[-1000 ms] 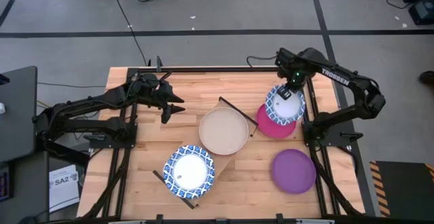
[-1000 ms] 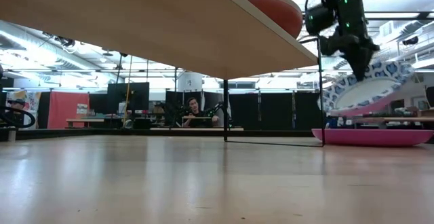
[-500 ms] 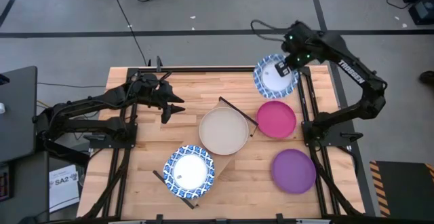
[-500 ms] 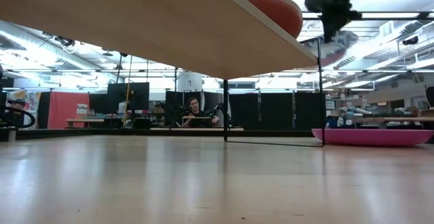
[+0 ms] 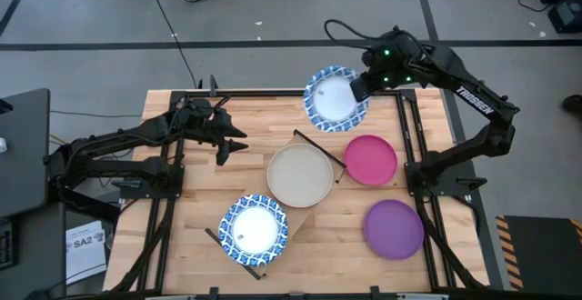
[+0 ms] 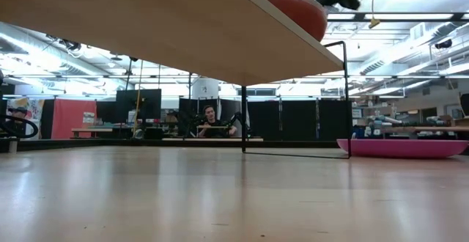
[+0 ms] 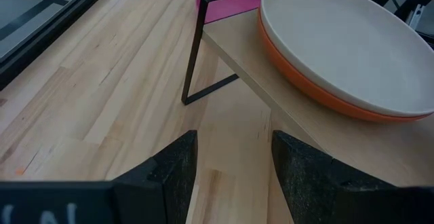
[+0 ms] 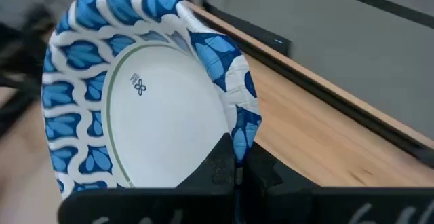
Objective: Place and stack plates onto a shelf
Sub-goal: Stack the white blue patterned plate on top of the white blue patterned plate on the shelf
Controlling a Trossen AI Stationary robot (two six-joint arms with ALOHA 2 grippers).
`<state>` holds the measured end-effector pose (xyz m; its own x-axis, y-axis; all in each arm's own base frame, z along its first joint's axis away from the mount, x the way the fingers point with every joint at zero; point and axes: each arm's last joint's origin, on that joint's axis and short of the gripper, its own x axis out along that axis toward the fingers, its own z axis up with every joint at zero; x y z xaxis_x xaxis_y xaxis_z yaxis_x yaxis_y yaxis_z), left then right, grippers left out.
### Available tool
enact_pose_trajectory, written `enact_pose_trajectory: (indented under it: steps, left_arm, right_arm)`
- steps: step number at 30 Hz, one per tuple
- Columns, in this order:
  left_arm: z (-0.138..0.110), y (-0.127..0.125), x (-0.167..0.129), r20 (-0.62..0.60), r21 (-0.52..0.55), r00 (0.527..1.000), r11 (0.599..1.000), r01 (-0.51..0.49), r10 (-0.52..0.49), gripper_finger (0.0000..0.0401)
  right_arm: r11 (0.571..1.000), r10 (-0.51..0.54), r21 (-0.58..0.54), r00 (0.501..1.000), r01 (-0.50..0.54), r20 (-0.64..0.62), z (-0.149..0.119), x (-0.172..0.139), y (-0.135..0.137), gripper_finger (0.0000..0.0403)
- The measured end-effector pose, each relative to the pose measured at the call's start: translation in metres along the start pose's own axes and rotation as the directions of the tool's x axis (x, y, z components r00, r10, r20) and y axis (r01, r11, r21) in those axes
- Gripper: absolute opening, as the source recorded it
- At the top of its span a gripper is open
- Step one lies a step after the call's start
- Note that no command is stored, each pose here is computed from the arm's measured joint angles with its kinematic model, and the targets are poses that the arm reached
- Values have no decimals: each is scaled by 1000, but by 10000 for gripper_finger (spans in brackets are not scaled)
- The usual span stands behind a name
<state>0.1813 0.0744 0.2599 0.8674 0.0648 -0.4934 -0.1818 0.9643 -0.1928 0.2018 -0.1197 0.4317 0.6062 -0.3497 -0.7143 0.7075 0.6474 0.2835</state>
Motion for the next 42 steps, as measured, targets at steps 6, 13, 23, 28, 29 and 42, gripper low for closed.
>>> enact_pose_trajectory:
  steps: [6,13,23,28,29,42]
  left_arm:
    - [0,0,0,0,0,1000,1000,0,0,196]
    - [0,0,-1,2,0,1000,1000,-1,1,196]
    - [0,0,-1,2,1,1000,1000,-1,1,196]
    - [0,0,-1,2,1,1000,1000,-1,1,196]
    - [0,0,-1,2,1,1000,1000,-1,1,196]
    - [0,0,-1,3,0,1000,1000,-1,1,196]
  right_arm:
    - [989,146,-27,989,-146,0,-3,16,38,10]
    - [938,342,-30,937,-345,-62,-11,45,88,11]
    - [811,576,-20,804,-585,-150,-38,86,163,11]
    - [763,627,-30,752,-645,-205,-59,104,193,11]
    - [754,636,-33,742,-656,-215,-63,107,198,11]
    - [736,637,-49,715,-675,-288,-103,125,233,11]
